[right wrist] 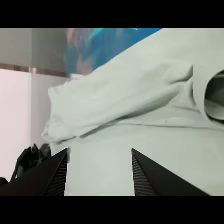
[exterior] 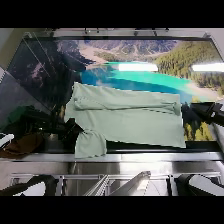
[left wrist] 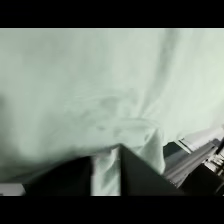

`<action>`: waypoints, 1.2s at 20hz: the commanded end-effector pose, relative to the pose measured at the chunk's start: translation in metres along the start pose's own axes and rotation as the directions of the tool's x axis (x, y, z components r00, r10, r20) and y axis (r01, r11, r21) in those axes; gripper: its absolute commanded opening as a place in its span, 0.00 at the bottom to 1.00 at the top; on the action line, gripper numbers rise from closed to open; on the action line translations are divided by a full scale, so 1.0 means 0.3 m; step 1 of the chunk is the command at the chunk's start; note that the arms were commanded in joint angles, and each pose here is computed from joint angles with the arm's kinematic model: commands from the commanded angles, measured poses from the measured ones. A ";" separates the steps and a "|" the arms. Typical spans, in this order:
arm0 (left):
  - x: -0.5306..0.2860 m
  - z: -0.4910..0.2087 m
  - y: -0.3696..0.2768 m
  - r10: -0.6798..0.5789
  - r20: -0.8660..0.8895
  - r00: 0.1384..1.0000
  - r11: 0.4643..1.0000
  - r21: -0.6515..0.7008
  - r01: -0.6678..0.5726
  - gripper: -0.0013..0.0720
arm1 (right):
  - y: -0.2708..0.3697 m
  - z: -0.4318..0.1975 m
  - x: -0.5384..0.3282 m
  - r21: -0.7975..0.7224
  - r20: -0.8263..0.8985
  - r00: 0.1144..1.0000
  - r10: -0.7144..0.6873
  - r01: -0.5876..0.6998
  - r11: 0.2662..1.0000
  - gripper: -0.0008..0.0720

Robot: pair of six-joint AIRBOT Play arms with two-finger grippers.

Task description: Fold the shirts.

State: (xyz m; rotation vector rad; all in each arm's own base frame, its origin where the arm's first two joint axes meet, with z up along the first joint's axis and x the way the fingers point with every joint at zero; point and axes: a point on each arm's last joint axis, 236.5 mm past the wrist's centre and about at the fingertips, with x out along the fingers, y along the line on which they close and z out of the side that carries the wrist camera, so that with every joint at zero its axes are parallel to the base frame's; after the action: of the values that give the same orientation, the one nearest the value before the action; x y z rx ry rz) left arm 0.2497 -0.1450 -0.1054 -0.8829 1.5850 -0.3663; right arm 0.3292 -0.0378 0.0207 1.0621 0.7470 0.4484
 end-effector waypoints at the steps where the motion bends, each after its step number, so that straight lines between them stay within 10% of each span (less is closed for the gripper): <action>1: -0.002 -0.034 -0.045 -0.047 -0.045 0.998 0.998 0.028 0.048 0.10 | -0.069 -0.081 -0.016 0.090 -0.093 0.993 -0.078 0.087 0.992 0.61; 10: -0.031 -0.194 -0.102 -0.118 -0.248 0.961 0.985 0.092 0.145 0.11 | -0.455 -0.357 -0.213 0.219 -0.333 0.813 -0.478 0.560 0.799 0.61; 18: -0.036 -0.210 -0.106 -0.123 -0.269 0.955 0.984 0.091 0.153 0.11 | -0.546 -0.317 -0.298 0.144 -0.344 0.724 -0.597 0.670 0.729 0.61; 24: -0.035 -0.207 -0.105 -0.122 -0.265 0.956 0.984 0.094 0.152 0.11 | -0.494 -0.467 -0.186 0.171 -0.534 0.726 -0.433 0.594 0.786 0.61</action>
State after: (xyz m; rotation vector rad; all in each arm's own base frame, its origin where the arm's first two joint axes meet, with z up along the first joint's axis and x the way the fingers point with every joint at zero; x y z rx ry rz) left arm 0.2012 -0.1735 -0.0629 -0.8899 1.7277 -0.6856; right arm 0.2094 -0.0718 -0.1199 1.0551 1.4019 0.0028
